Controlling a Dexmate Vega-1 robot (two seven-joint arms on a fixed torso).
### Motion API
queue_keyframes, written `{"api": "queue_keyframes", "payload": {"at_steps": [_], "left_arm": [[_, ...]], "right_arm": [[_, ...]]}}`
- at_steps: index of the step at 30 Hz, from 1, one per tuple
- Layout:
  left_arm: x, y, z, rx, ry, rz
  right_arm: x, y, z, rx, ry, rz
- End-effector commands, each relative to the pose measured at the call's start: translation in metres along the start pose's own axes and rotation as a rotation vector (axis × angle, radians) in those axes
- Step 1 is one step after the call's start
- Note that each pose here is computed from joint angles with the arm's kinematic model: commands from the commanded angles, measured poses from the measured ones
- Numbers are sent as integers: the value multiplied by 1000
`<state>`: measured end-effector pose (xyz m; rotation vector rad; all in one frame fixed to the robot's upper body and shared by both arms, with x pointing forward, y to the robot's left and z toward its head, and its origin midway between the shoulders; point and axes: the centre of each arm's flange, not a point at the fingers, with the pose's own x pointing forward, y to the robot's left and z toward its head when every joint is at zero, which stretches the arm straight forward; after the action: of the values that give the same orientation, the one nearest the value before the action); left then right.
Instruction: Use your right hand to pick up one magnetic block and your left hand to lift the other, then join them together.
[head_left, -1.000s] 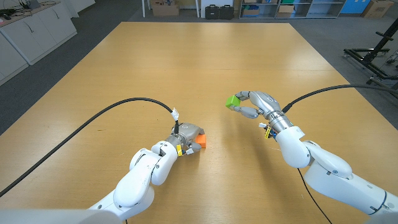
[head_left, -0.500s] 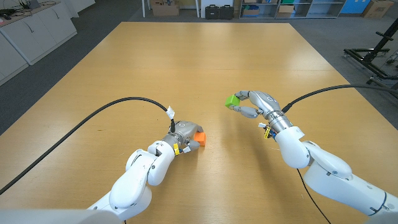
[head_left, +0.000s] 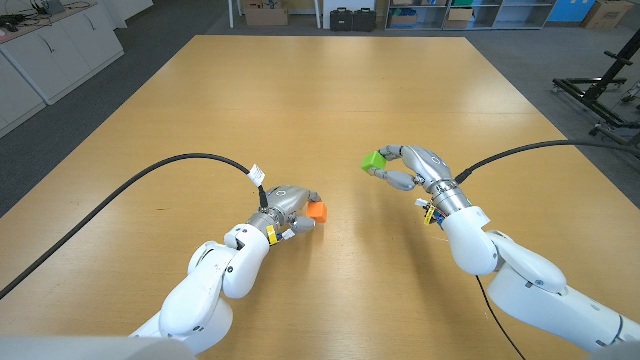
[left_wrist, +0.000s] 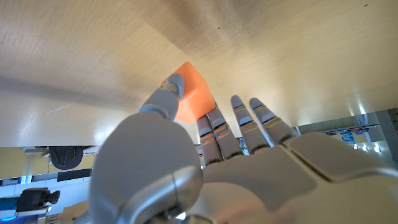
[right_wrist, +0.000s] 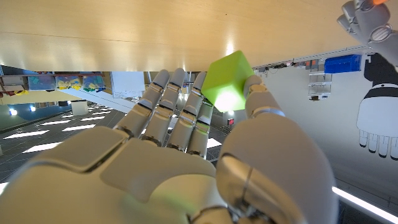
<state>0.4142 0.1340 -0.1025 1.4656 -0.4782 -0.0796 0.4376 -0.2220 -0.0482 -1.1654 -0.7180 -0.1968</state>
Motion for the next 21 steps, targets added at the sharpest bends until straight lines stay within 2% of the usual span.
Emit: {"api": "queue_keyframes", "payload": {"at_steps": [1, 15, 21], "left_arm": [[-6, 12, -11, -87, 11, 91], [-4, 13, -27, -231, 16, 165], [0, 12, -32, -296, 21, 183]], "right_arm": [[-1, -1, 3, 42, -2, -31], [2, 2, 8, 111, 0, -54], [6, 9, 8, 164, 2, -53]]}}
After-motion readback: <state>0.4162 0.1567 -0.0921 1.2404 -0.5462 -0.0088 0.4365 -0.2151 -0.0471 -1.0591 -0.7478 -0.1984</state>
